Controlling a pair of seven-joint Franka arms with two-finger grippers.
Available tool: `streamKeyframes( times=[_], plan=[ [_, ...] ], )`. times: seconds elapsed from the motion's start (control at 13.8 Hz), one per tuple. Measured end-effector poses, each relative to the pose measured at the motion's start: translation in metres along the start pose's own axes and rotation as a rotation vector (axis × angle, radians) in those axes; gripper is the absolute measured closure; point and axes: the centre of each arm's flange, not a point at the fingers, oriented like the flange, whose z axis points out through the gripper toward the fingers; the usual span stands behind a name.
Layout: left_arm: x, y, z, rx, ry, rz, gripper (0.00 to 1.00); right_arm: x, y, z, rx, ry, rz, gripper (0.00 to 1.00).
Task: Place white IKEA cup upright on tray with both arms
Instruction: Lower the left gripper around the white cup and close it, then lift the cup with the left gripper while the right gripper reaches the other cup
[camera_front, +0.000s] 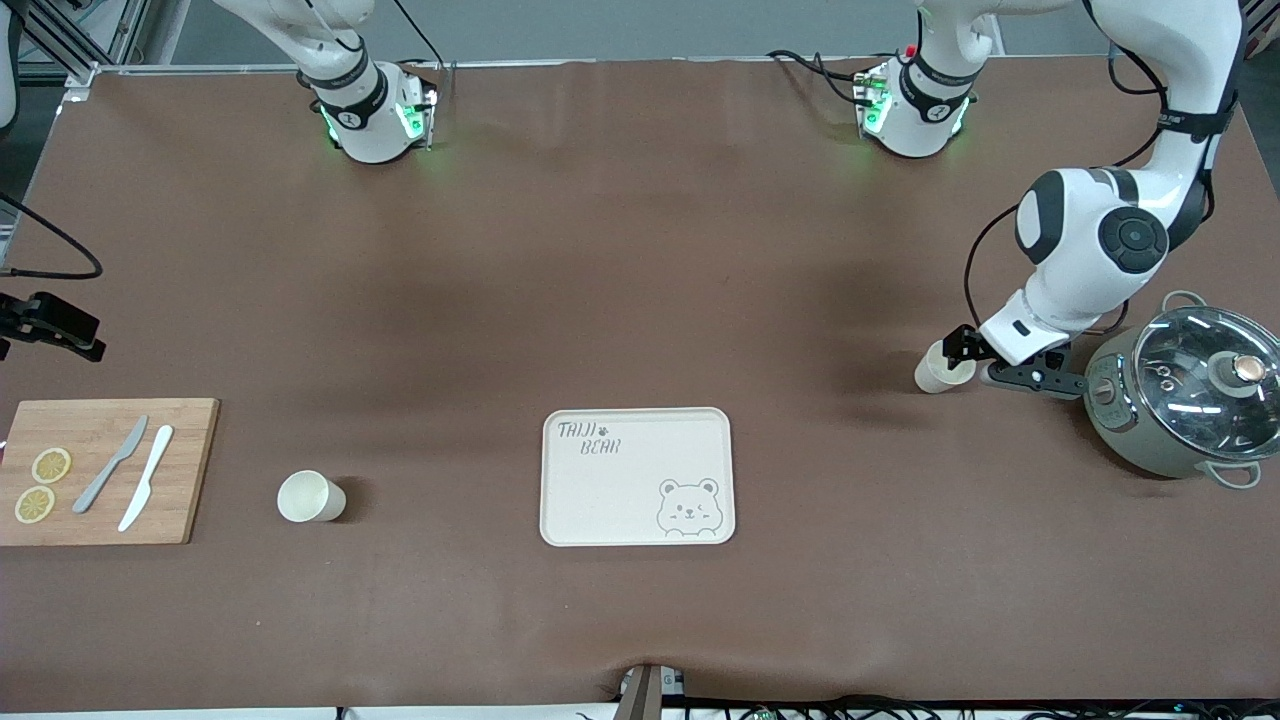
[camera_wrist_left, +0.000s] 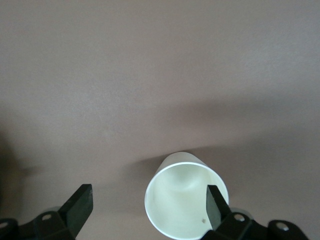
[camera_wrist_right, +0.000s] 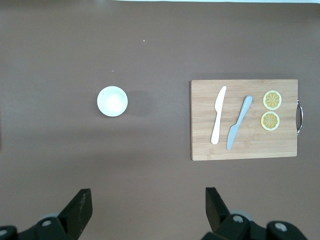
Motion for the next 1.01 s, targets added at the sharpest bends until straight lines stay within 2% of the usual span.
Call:
streamKeyframes(
  times=[0.22,0.58,0.65,1.01],
  plan=[
    [-0.008,0.003,0.026,0.001,0.020,0.002,0.00,0.000,-0.001,0.000,0.000,0.000,-0.002,0.00],
    [-0.012,0.002,0.044,-0.002,0.008,0.018,0.00,0.003,-0.010,0.008,0.005,-0.012,-0.016,0.00],
    [-0.013,0.001,0.046,-0.002,0.006,0.020,0.07,0.005,-0.010,0.011,0.009,-0.010,-0.016,0.00],
    [-0.017,-0.016,0.048,0.001,0.001,0.026,0.62,0.015,-0.015,0.021,0.067,0.022,-0.008,0.00]
  ],
)
